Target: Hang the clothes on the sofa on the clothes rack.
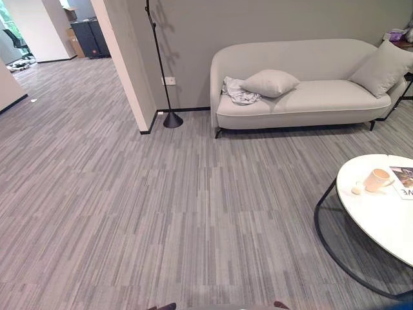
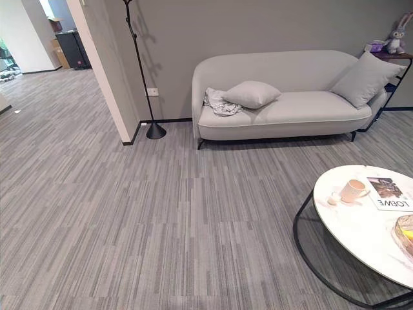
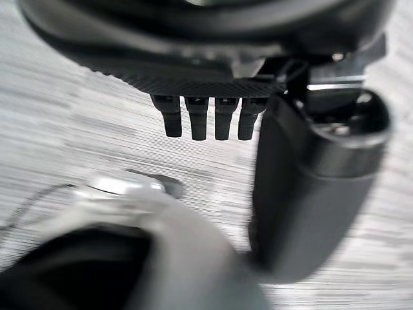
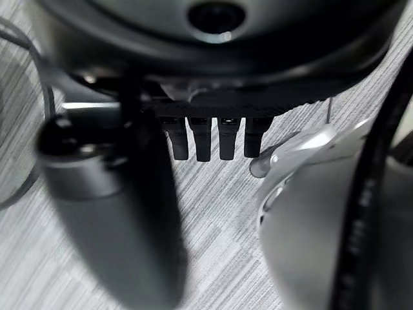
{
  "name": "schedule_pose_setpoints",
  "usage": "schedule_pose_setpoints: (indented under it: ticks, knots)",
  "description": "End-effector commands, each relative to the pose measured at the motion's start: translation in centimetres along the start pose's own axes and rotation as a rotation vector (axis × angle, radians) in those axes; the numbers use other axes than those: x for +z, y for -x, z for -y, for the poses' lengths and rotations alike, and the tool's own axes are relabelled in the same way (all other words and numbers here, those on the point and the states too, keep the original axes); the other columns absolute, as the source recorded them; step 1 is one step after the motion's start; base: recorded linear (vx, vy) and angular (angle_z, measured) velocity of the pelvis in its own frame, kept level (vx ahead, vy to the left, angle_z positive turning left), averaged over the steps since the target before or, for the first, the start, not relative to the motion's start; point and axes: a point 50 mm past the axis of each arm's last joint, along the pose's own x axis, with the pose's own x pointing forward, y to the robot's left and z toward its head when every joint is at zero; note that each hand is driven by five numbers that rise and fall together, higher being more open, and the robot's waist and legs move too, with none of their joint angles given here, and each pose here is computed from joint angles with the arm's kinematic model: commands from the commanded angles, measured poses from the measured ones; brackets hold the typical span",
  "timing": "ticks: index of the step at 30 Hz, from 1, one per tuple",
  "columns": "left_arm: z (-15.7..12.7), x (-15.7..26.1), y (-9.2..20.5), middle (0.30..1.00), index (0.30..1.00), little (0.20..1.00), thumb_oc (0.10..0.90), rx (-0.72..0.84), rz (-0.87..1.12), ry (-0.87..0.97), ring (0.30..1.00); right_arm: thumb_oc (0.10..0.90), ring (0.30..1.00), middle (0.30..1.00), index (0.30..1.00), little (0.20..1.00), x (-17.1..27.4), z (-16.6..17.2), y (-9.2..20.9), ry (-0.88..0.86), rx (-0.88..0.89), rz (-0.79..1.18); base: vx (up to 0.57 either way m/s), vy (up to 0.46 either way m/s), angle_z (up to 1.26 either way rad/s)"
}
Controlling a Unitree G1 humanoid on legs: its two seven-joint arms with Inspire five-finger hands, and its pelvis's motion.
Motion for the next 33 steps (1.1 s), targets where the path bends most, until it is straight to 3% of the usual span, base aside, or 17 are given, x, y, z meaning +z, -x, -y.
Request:
schedule_pose_setpoints:
  ticks: [1, 11, 15, 21, 33]
  knots:
    - [0.7, -0.9, 0.0, 0.900, 0.900, 0.900, 0.800, -0.014, -0.060, 0.008, 0.900, 0.800, 0.900, 0.900, 0.900, 0.900, 1.0, -0.5, 0.0, -0.043, -0.004, 0.030, 0.00, 0.000, 0.00]
    - [-0.2, -2.2, 0.3, 0.900, 0.900, 0.900, 0.800, 0.005, -0.104, -0.008, 0.900, 0.800, 0.900, 0.900, 0.900, 0.900, 0.0, -0.2, 0.1, 0.049, 0.006, -0.012, 0.01, -0.021, 0.03]
    - [1.3, -1.2, 0.1, 0.900, 0.900, 0.900, 0.800, -0.066, -0.072, -0.197, 0.900, 0.800, 0.900, 0.900, 0.900, 0.900, 0.3, -1.4, 0.0, 0.206, 0.050, -0.003, 0.00, 0.000, 0.00]
    - [1.5, -0.4, -0.1, 0.900, 0.900, 0.900, 0.800, -0.079, -0.049, -0.321, 0.900, 0.800, 0.900, 0.900, 0.900, 0.900, 0.3, -2.3, -0.1, 0.342, 0.093, -0.005, 0.00, 0.000, 0.00]
    - [0.4, -0.7, 0.1, 0.900, 0.900, 0.900, 0.800, -0.043, -0.064, -0.334, 0.900, 0.800, 0.900, 0.900, 0.900, 0.900, 0.0, -2.1, -0.1, 0.366, 0.099, -0.029, 0.00, 0.002, -0.02]
